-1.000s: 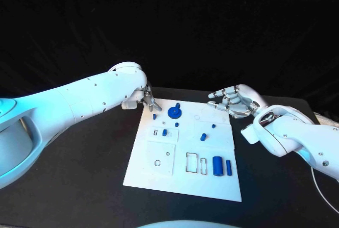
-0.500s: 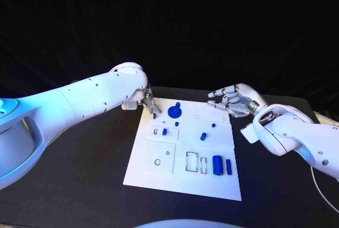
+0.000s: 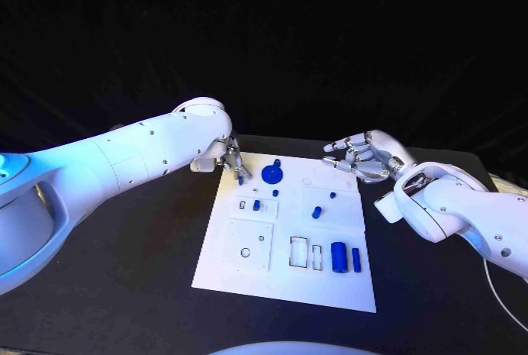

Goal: Assemble the parts on the task board

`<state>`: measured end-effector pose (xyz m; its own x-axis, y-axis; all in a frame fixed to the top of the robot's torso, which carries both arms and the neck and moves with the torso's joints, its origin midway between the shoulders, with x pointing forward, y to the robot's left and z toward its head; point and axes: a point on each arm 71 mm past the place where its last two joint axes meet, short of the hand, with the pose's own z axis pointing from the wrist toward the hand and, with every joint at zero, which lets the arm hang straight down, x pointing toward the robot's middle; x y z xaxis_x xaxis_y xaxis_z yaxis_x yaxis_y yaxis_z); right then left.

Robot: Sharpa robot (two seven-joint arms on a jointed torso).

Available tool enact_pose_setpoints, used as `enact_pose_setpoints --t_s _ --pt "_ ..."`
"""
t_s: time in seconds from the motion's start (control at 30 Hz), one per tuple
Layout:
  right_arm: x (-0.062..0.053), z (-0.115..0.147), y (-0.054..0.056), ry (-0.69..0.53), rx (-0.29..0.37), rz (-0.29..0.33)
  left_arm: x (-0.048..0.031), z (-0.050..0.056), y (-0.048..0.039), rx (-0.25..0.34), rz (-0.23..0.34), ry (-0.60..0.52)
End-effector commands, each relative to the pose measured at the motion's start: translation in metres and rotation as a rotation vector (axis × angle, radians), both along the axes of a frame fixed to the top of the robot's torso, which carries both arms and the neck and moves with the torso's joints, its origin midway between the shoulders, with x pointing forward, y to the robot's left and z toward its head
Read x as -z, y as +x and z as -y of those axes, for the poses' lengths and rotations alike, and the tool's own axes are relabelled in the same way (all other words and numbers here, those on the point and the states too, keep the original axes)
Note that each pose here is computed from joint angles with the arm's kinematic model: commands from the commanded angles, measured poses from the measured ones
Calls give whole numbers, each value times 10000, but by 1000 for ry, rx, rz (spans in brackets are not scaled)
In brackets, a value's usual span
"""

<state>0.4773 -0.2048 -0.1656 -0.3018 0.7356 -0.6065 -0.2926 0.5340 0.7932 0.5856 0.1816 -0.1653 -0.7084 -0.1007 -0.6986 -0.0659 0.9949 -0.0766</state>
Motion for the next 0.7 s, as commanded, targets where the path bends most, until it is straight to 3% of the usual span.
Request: enact_pose_setpoints --t_s 0.03,0.7 --pt "4 -12 -4 -5 -16 0 9 -4 -12 9 -19 7" --pt "10 -22 0 -6 -16 -4 15 -9 -12 13 -29 -9"
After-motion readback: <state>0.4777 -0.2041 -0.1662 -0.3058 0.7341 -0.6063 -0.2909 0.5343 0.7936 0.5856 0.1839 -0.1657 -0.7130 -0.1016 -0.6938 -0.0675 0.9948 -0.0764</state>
